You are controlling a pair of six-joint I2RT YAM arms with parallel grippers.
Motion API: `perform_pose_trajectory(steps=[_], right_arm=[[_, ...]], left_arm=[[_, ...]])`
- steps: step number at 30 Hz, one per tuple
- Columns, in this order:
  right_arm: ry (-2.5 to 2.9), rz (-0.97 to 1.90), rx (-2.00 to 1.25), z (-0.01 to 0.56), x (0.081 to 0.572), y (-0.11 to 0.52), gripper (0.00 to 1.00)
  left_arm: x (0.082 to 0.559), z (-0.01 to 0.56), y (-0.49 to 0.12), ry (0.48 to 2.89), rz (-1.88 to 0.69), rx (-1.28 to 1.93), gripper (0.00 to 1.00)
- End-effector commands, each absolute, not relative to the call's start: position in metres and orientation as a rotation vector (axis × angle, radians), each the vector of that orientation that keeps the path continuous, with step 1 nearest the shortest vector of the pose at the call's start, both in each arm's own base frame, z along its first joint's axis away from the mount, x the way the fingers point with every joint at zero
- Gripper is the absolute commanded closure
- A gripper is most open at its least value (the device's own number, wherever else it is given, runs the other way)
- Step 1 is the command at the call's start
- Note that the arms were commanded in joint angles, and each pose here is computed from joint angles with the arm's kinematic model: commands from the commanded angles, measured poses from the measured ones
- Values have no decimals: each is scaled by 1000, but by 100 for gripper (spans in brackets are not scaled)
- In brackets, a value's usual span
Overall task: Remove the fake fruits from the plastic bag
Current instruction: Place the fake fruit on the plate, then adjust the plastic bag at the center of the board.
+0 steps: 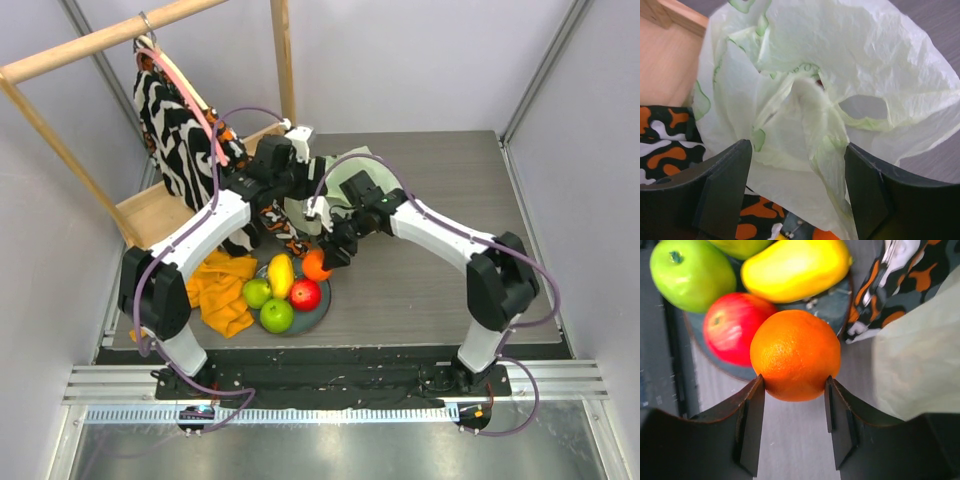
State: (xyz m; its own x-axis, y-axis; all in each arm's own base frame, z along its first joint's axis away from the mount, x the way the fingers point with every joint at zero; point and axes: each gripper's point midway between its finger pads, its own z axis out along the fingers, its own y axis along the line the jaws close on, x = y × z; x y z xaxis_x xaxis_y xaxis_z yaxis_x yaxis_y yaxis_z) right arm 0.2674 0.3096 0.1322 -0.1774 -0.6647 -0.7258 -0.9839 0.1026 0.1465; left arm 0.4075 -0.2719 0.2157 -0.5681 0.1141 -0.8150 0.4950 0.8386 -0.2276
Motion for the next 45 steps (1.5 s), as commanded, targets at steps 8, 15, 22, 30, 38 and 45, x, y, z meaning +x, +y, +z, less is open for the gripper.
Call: perform_pose_trajectory(steps=[8,15,22,30,38,45], right_arm=[[1869,789,-1547,129,319,337,83],[1982,956,-1598,102,296,341,81],[1976,984,-1624,108,283,332,35],[1993,922,-1407,182,307,275,0],[1989,854,-1051,237,396,239,15],[2152,721,-943,169,428,237,39]], left_arm=[[406,244,-271,2058,-587,414,23],[410,244,-275,2056,-602,409,23],[412,240,-275,2072,-593,398,22],[400,227,-272,2103,-602,423,23],[395,220,-284,2108,-668,472,83],[373,212,-288,2127,-705,511,100]])
